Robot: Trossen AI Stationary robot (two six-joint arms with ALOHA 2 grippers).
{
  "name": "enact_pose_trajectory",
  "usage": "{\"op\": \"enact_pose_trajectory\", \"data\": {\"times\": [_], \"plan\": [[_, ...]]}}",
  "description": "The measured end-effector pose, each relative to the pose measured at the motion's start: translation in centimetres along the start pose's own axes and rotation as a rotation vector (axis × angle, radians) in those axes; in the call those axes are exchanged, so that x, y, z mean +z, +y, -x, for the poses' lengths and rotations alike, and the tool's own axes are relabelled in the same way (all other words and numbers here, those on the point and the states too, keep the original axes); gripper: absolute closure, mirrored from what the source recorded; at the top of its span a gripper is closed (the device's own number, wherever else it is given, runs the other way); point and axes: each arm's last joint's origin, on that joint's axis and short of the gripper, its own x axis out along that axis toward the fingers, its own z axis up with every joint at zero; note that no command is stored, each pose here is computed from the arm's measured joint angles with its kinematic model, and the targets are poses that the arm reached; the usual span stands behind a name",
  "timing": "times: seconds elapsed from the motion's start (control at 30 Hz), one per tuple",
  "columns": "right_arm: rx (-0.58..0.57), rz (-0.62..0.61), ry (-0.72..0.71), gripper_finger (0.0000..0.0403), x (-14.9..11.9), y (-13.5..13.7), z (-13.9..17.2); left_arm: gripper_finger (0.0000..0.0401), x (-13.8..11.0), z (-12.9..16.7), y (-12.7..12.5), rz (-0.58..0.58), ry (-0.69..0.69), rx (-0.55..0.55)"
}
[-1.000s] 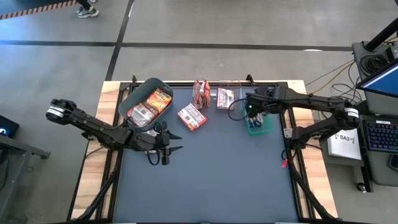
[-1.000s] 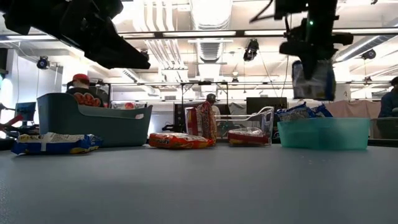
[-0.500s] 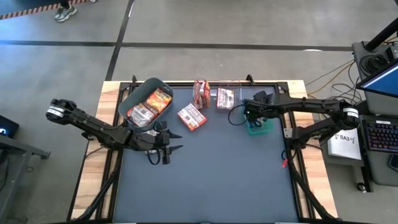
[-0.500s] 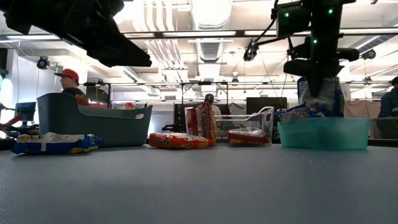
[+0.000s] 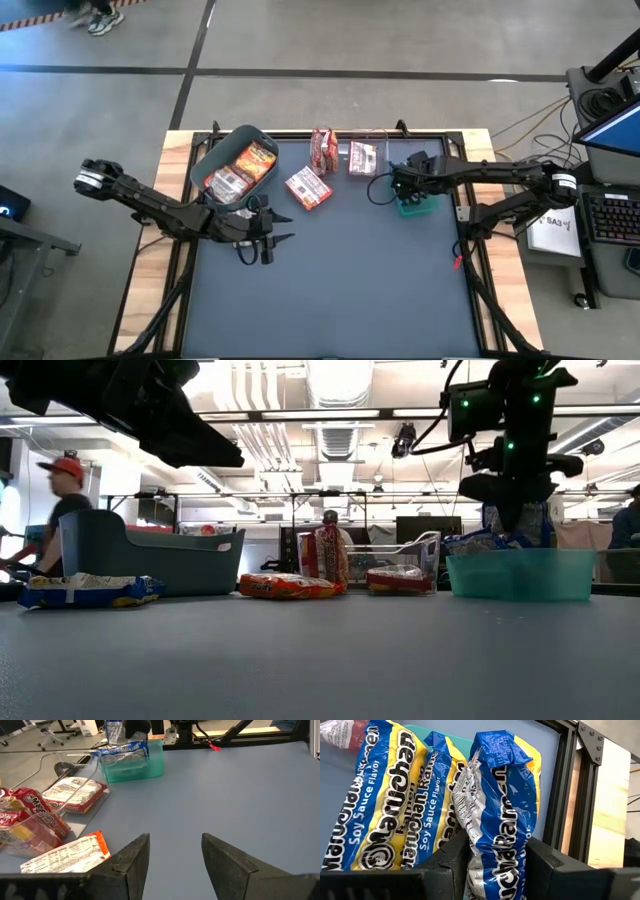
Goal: Sort Maruchan noodles
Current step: Put the blue noodle pack into the green bin
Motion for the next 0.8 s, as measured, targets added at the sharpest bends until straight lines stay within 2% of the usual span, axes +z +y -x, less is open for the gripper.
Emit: {"op": "enact_pose_trajectory", "data": {"times": [0.37,0.6,0.67,0.8], "plan": [[-0.002,0.025,0.002,0.0269,0.04,-0.06,-0.12,0.0237,0.03,0.00,0.00,0.001,-0.002,0.000],[0.000,0.013,0.004,0.0291,0.05,-0.05,-0.12,0.0237,0.03,0.00,0.00,0.001,-0.002,0.000],[0.000,0.005,0.004,0.0279,0.04,-0.06,-0.12,0.0237,0.03,0.00,0.00,0.001,-0.002,0.000],[0.004,-0.005,0.009,0.0226,0.03,-0.04,-0.12,0.0237,0.03,0.00,0.00,0.005,-0.002,0.000]]}}
